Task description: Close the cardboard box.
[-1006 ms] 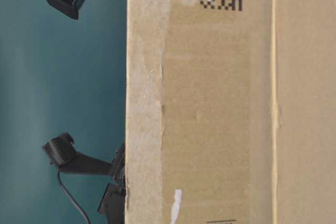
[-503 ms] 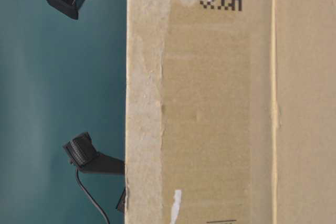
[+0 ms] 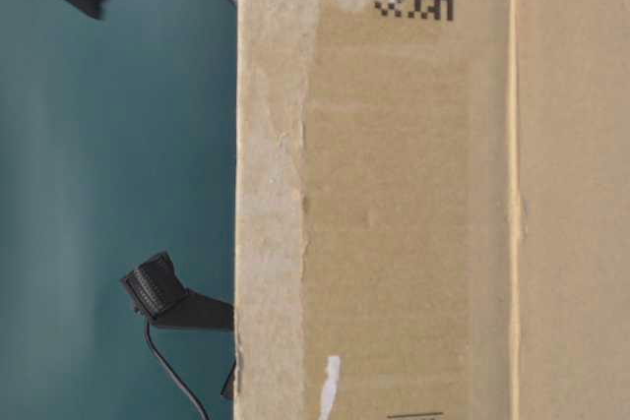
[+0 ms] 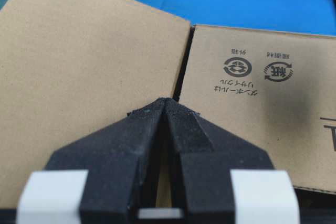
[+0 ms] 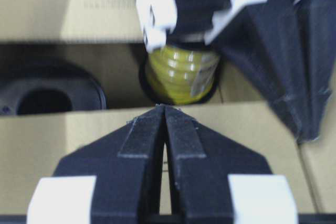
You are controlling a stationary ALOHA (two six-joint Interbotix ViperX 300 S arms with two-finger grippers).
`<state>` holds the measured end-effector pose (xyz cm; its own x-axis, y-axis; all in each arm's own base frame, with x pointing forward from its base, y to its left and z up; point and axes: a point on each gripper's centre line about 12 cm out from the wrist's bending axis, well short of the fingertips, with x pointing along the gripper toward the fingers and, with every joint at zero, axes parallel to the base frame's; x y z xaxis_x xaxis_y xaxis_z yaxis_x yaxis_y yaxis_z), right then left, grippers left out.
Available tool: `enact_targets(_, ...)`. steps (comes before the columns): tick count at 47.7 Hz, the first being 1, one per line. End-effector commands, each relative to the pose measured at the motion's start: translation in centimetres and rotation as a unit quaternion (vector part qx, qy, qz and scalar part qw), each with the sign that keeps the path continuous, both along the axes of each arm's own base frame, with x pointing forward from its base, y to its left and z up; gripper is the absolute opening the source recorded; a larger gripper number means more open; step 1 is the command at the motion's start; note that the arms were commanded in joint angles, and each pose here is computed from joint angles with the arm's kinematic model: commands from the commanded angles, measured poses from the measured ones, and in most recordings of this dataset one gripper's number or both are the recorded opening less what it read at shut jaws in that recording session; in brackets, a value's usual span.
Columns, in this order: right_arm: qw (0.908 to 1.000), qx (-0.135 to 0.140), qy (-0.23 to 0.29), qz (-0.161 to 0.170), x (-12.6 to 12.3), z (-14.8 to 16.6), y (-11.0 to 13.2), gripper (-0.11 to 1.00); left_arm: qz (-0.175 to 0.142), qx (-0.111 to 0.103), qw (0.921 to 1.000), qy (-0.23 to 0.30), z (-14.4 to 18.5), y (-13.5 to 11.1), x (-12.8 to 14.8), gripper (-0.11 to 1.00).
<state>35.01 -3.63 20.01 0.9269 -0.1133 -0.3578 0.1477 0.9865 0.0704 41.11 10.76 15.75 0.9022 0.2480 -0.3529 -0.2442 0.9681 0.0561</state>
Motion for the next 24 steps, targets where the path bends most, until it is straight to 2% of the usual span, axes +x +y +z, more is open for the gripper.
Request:
enact_targets(1, 0.9996, -0.001, -0.028, 0.005, -0.5, 2.8, 0.3, 0.0, -0.002, 0.002, 1.0, -0.006, 0.5, -0.1, 0.1, 0.0)
enact_targets(11, 0.9974, 0.0, -0.06, 0.04, -2.2, 6.6, 2.8, 0.0, -0.005, 0.002, 1.0, -0.006, 0.5, -0.4, 0.1, 0.0)
enact_targets(17, 0.9925, 0.002, -0.094, 0.078, -3.6, 8.9, 5.2, 0.0, -0.005, 0.001, 1.0, -0.004, 0.4, -0.4, 0.1, 0.0)
enact_targets(24, 0.984, 0.007, -0.122, 0.13, -5.4, 10.0, 8.2, 0.0, -0.009, 0.001, 0.9999, -0.004, 0.4, -0.8, 0.2, 0.0)
